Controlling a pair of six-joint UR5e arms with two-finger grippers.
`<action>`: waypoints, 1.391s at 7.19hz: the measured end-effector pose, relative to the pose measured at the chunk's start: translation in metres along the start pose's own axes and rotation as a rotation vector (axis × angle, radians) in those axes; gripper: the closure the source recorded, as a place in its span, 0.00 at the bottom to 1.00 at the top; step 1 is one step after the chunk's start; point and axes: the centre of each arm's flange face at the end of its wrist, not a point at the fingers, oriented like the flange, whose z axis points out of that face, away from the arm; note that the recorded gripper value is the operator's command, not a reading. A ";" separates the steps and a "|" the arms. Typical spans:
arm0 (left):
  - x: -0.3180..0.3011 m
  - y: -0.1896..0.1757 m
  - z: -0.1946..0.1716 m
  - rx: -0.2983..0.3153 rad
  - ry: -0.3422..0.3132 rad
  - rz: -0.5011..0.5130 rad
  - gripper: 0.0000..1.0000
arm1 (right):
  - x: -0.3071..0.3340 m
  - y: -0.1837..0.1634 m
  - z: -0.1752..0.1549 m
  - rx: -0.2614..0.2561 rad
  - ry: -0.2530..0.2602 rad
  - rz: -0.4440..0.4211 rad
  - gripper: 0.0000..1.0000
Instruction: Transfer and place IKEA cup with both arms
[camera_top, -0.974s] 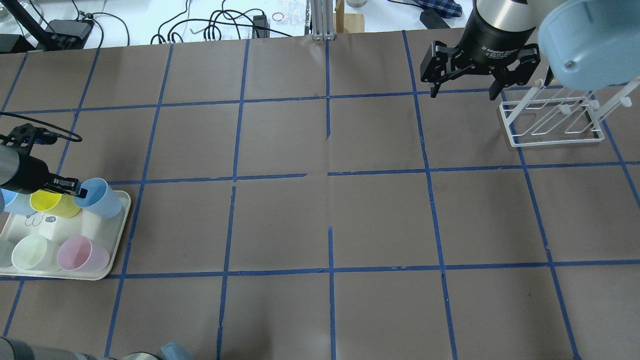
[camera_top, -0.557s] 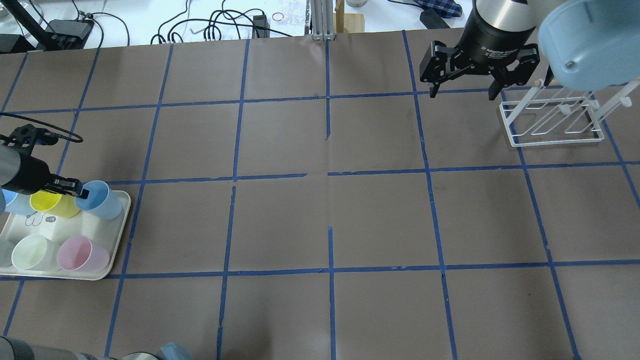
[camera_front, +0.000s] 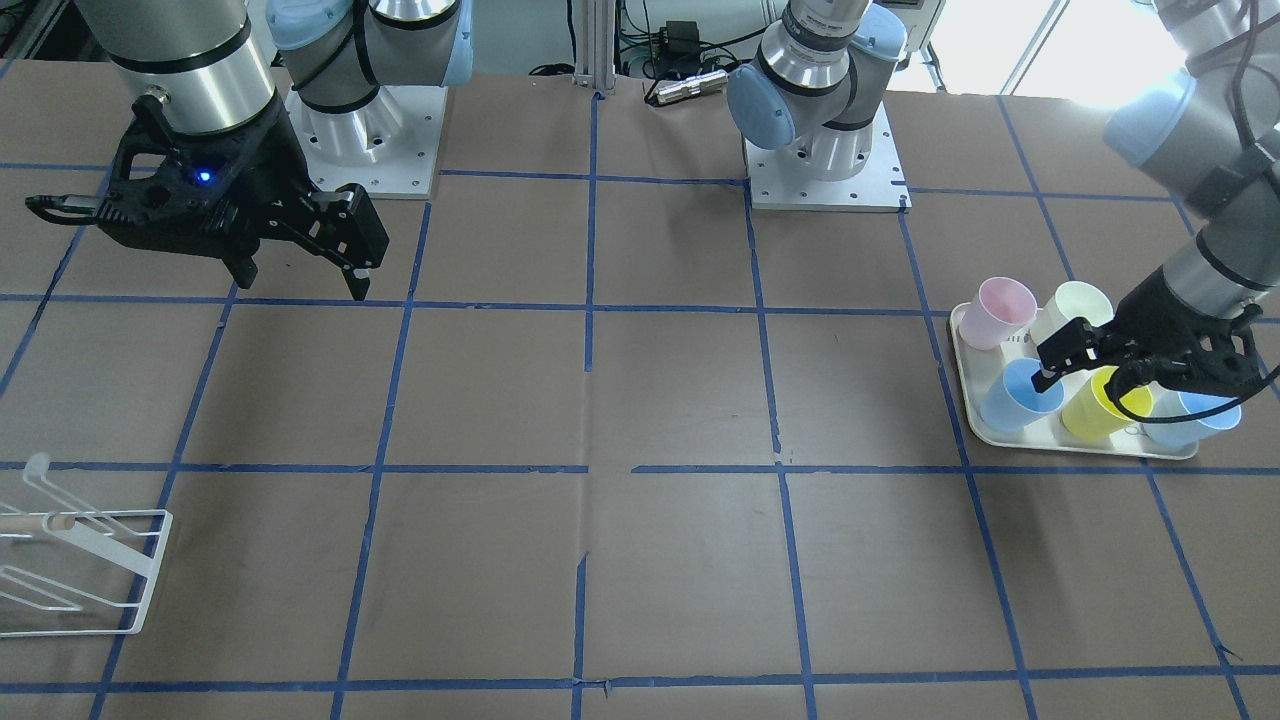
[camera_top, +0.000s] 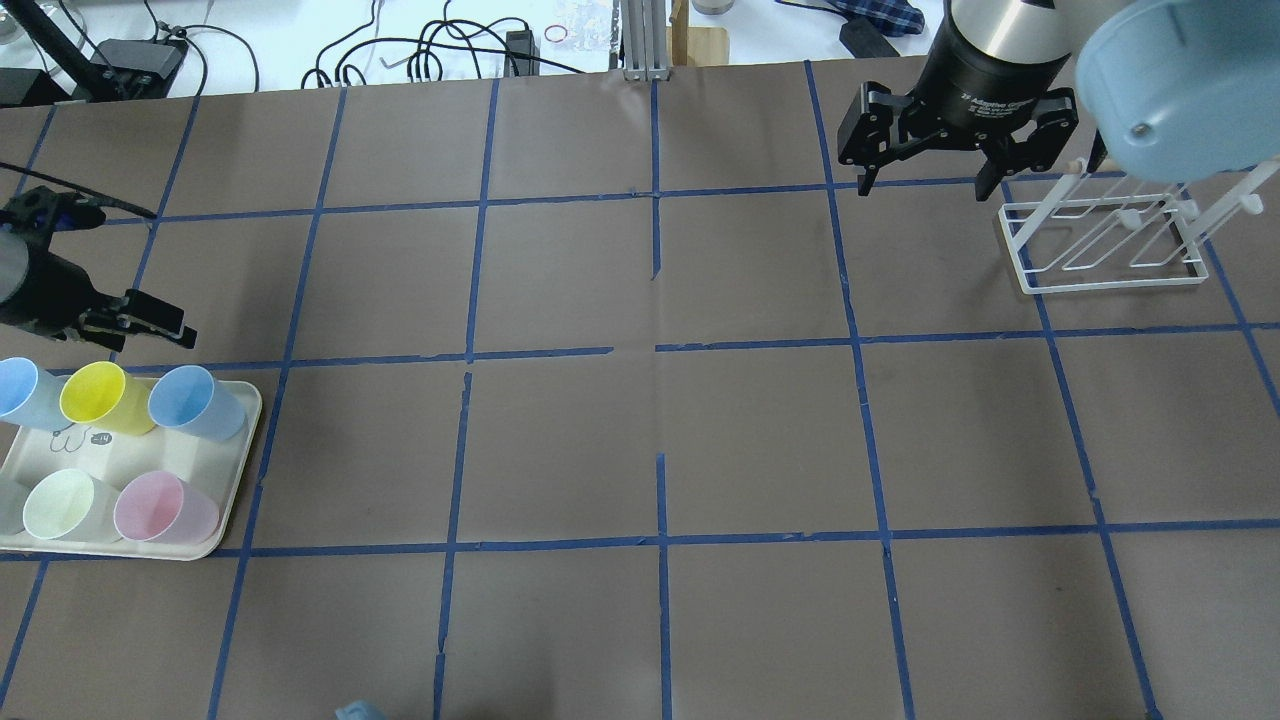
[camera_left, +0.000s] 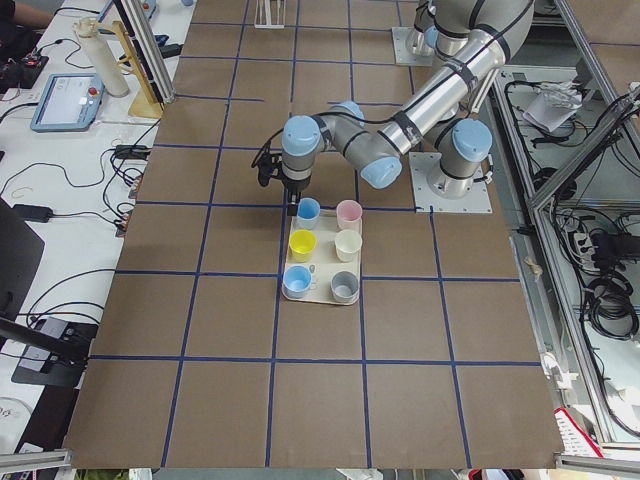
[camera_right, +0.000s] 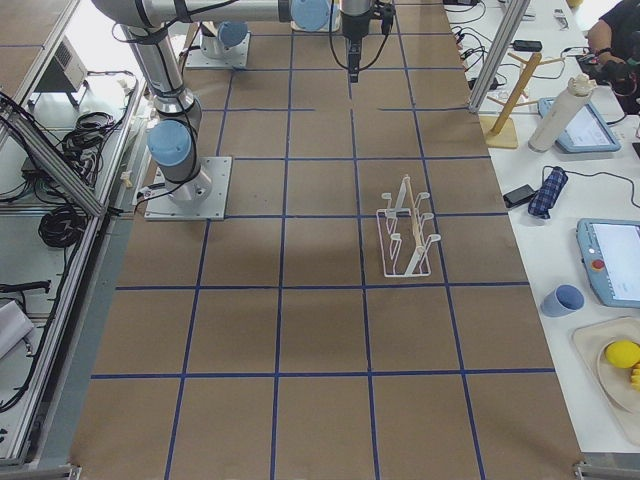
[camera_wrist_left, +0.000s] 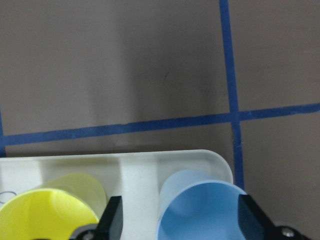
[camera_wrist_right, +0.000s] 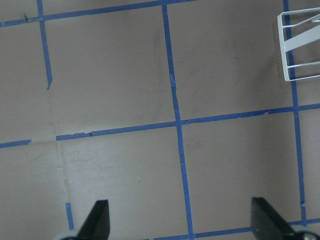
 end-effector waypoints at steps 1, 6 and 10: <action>0.048 -0.017 -0.036 -0.036 -0.044 -0.012 0.00 | 0.000 0.000 0.000 -0.001 0.001 0.000 0.00; 0.268 -0.001 -0.149 -0.057 -0.174 -0.102 0.00 | 0.000 0.001 0.001 -0.004 0.004 -0.002 0.00; 0.301 0.007 -0.150 -0.039 -0.159 -0.143 0.00 | 0.000 0.001 0.001 -0.008 0.005 -0.005 0.00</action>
